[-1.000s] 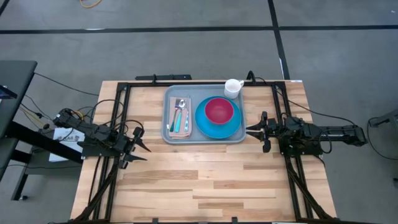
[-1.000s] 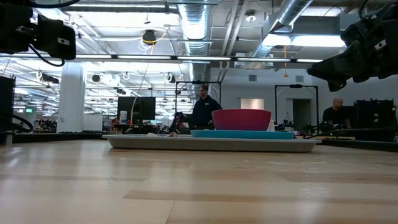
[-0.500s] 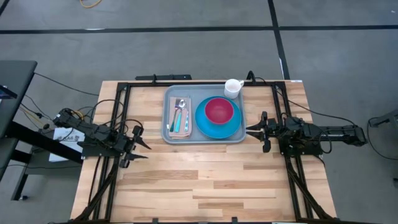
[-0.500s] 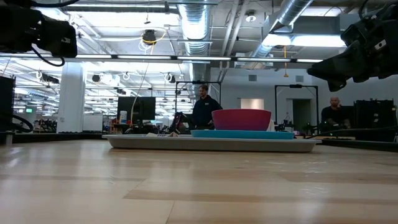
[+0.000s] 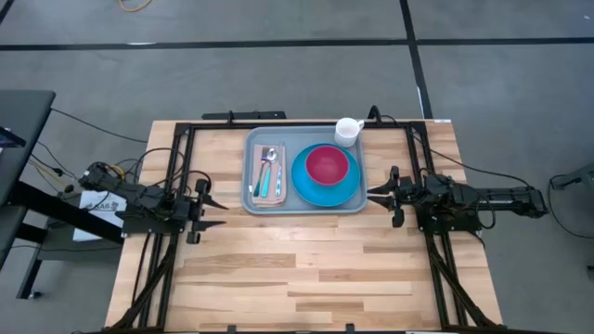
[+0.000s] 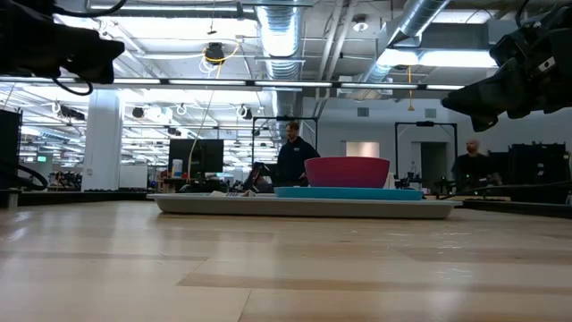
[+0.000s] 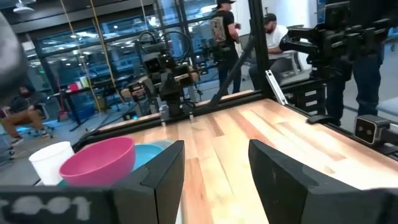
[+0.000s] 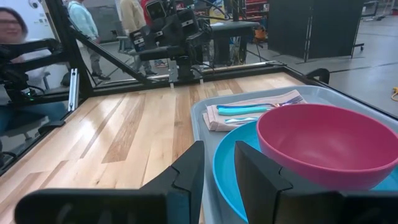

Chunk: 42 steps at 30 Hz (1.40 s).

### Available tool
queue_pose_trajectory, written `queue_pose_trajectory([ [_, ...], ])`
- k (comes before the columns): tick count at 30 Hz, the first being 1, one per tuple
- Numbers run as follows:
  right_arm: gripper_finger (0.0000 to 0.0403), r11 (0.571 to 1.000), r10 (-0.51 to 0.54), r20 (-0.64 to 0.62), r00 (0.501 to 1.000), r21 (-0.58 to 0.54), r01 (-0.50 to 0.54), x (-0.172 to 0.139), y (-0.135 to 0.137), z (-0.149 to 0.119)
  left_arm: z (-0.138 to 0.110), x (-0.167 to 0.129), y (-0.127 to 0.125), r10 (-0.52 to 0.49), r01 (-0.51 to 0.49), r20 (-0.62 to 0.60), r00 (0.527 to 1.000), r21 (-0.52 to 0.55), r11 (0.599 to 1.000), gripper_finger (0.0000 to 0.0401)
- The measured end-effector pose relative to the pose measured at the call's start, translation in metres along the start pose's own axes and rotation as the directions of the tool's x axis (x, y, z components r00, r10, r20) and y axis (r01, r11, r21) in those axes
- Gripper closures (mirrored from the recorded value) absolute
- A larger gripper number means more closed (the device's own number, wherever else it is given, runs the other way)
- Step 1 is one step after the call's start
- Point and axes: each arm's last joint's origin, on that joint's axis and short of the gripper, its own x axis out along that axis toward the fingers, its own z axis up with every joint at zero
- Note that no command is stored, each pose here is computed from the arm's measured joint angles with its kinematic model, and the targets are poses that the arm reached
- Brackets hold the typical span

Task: Set up tray
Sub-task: Return to Home Position

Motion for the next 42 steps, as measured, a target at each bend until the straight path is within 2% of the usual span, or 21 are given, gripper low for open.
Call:
queue_pose_trajectory([
  [30,0.0321,1.0,0.0,0.0,1.0,0.0,0.0,0.0,0.0,0.0,-0.0004,0.0004,0.0016,0.007,-0.007,-0.001,1.0,-0.056,0.998,0.0232],
  [42,0.0321,1.0,0.0,0.0,1.0,0.0,0.0,0.0,0.0,0.0,-0.0004,0.0004,0.0016,0.007,-0.007,-0.002,1.0,-0.145,0.989,0.0232],
])
